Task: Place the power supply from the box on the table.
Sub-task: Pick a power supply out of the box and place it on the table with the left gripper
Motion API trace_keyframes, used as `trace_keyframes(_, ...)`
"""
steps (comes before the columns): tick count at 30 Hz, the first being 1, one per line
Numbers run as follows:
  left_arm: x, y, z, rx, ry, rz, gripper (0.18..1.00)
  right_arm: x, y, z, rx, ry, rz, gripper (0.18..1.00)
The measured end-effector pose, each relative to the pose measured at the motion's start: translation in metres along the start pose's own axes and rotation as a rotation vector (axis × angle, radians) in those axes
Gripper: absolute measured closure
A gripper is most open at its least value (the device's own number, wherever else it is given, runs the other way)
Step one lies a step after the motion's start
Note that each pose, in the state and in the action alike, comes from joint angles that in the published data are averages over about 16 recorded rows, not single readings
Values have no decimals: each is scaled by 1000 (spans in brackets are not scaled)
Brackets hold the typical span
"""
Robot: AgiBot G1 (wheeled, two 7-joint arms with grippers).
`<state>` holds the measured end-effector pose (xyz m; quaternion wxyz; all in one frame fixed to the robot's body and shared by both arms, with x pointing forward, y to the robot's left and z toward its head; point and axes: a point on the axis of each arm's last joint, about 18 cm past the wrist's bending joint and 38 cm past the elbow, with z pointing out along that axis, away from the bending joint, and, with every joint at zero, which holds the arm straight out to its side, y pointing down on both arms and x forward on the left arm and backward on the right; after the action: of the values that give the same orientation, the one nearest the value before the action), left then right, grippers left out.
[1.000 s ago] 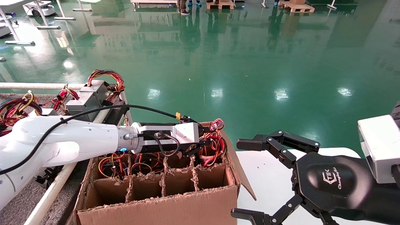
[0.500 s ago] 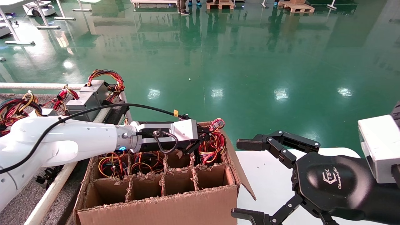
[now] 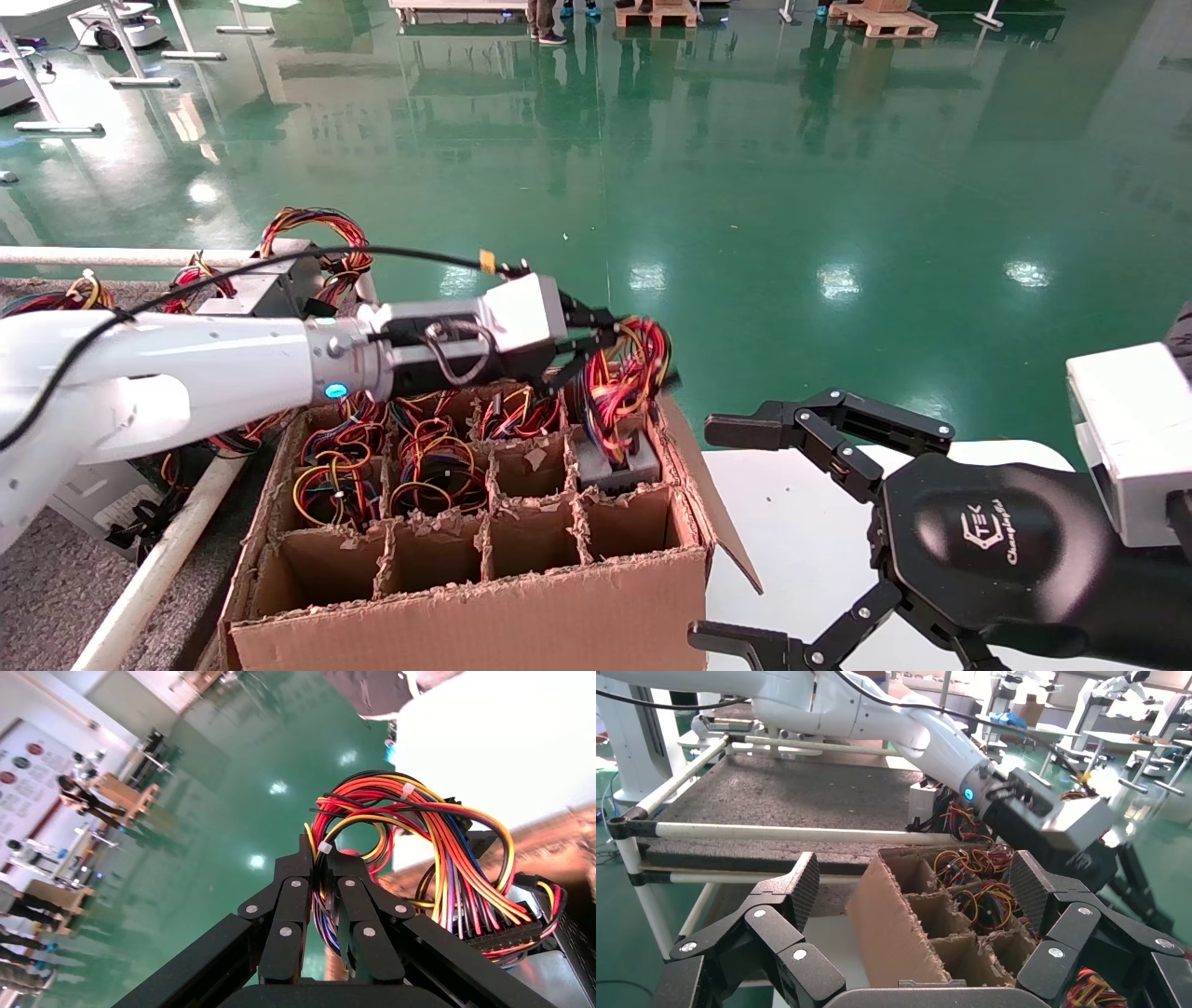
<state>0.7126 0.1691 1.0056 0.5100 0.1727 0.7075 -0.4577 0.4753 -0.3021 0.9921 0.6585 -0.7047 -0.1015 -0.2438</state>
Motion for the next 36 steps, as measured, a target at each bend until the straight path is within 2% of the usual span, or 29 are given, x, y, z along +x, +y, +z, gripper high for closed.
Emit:
trace_keyframes(11, -24, -16, -17, 70, -67, 11, 985, 0, 0, 0, 0, 0, 0, 178)
trace_keyframes(22, -57, -45, -40, 168, -148, 58, 986, 0, 0, 0, 0, 0, 0, 178)
trace_keyframes(36, -109, -83, -95, 256, -279, 167, 987, 0, 0, 0, 0, 0, 0, 178)
